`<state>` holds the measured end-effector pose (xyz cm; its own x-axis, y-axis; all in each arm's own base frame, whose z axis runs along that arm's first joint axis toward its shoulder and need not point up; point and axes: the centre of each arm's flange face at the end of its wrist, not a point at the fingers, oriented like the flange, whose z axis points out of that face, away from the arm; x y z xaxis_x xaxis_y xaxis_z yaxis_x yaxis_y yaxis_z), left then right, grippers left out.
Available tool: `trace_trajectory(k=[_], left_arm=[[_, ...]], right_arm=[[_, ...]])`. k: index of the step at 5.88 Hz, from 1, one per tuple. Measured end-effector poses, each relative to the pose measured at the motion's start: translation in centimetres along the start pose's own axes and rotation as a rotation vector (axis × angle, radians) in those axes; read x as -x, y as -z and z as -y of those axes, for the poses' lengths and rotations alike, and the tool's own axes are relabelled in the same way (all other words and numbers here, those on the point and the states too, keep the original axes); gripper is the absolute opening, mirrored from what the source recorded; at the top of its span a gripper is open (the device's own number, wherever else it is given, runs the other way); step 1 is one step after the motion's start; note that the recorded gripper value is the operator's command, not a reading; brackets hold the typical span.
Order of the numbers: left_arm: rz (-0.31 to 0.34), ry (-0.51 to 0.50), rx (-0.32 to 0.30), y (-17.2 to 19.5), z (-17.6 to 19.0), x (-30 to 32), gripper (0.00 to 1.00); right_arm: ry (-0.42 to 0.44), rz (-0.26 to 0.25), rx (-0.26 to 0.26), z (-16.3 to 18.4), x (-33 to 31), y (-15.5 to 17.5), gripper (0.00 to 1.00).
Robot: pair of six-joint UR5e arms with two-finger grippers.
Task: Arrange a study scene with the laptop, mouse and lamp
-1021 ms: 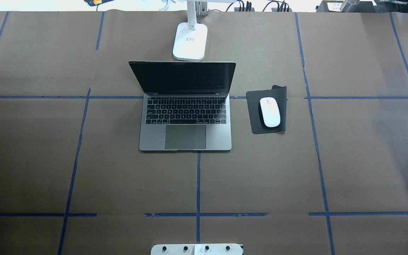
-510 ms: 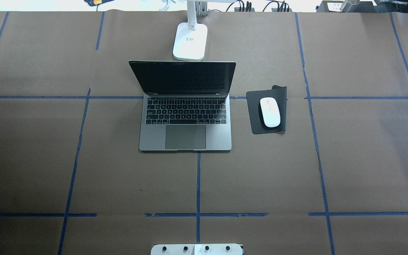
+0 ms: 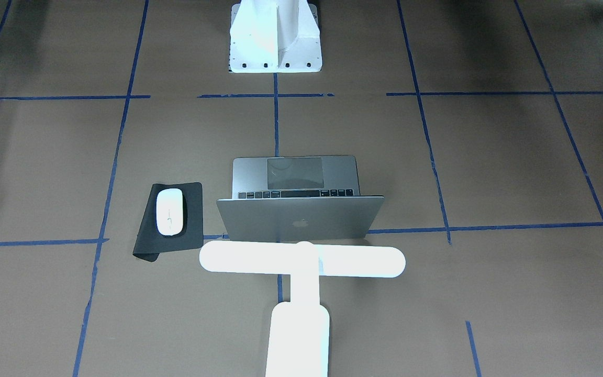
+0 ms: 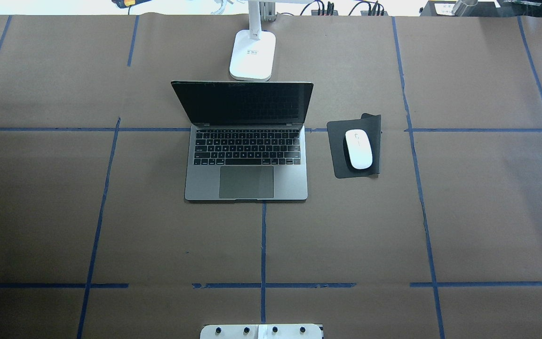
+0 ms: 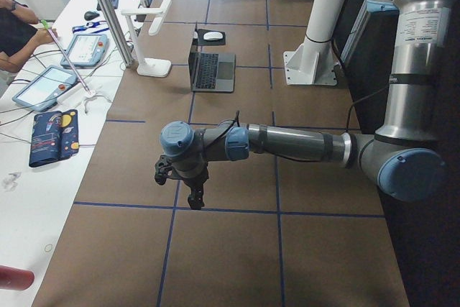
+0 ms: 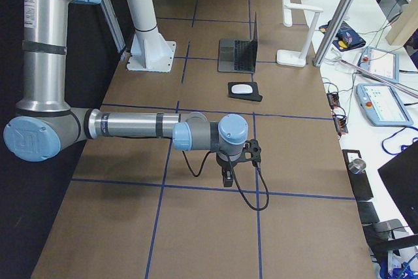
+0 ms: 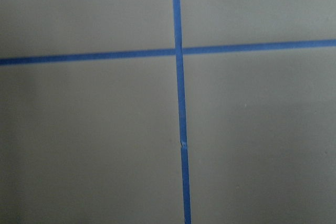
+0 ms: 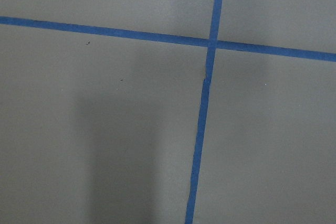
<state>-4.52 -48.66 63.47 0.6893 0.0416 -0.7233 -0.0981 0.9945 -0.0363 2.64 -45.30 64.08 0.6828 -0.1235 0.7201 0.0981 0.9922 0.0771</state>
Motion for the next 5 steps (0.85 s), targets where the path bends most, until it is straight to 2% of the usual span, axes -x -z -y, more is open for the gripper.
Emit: trace_trajectory(k=[3, 5], left_arm=[[-0.045, 0.007, 0.002, -0.5, -0.7, -0.1, 1.0], [-0.029, -0.013, -0.001, -0.5, -0.6, -0.4, 1.0]], right_arm=[[0.02, 0.029, 0.051, -0.1, 1.7, 0.3, 1.0], [0.044, 0.034, 0.05, -0.9, 0.7, 1.6, 1.0]])
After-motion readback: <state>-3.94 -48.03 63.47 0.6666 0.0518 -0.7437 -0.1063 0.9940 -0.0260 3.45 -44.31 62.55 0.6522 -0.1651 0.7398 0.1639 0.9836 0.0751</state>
